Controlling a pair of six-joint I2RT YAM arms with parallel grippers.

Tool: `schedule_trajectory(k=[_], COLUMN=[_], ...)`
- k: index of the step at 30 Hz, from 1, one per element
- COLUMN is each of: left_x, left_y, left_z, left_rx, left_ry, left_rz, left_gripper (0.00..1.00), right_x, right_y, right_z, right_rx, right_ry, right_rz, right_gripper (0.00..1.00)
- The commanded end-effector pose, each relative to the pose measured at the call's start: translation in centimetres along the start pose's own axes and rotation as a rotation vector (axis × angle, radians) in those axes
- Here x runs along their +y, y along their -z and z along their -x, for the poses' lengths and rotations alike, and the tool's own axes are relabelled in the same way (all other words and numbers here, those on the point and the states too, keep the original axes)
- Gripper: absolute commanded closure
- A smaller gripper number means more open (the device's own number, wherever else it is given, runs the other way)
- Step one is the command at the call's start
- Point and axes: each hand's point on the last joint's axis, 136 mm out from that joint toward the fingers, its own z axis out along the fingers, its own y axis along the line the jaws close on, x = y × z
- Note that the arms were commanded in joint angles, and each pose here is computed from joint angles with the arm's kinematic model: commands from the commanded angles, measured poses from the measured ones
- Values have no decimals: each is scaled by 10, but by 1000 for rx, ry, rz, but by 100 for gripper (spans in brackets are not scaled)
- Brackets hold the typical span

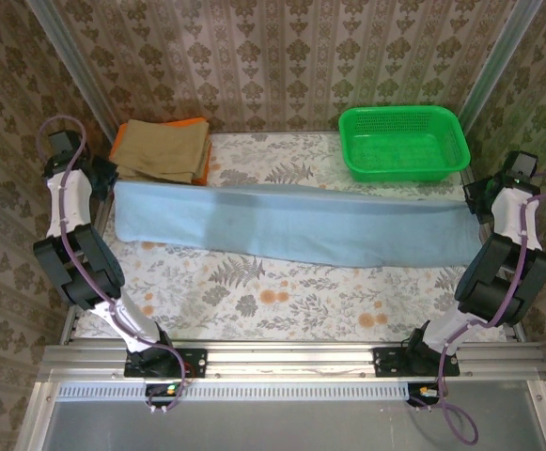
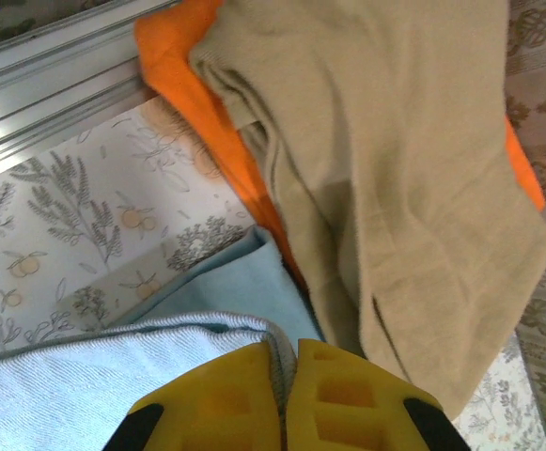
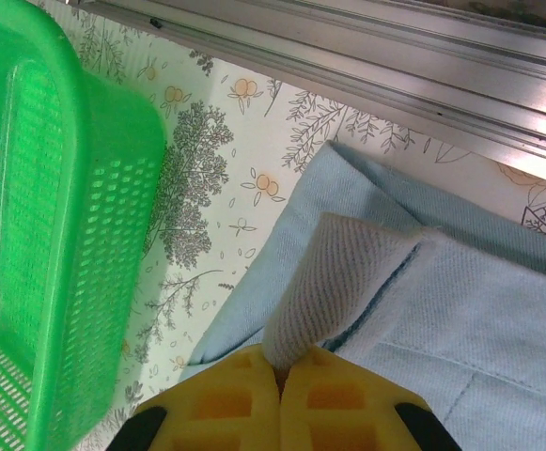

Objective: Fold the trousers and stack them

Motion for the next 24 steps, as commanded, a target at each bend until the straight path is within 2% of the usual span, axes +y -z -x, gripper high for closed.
schedule_trajectory(k=[1, 11, 19, 24], left_x=[-5, -30, -31, -17], left_y=[10, -30, -61, -80], left_z=[56, 59, 55, 45], left_rx=[-188, -161, -109, -66], left_ry=[-25, -66, -117, -132], left_rz=[4, -79, -29, 19], left_gripper=[100, 100, 100, 100], right_x=[-4, 15, 15, 10], right_y=[5, -17, -48, -51], right_z=[51, 54, 47, 41], right_rx=[-206, -197, -142, -131], right_ry=[-16, 6, 20, 20], right_rz=[-34, -6, -47, -59], right_gripper=[100, 100, 100, 98])
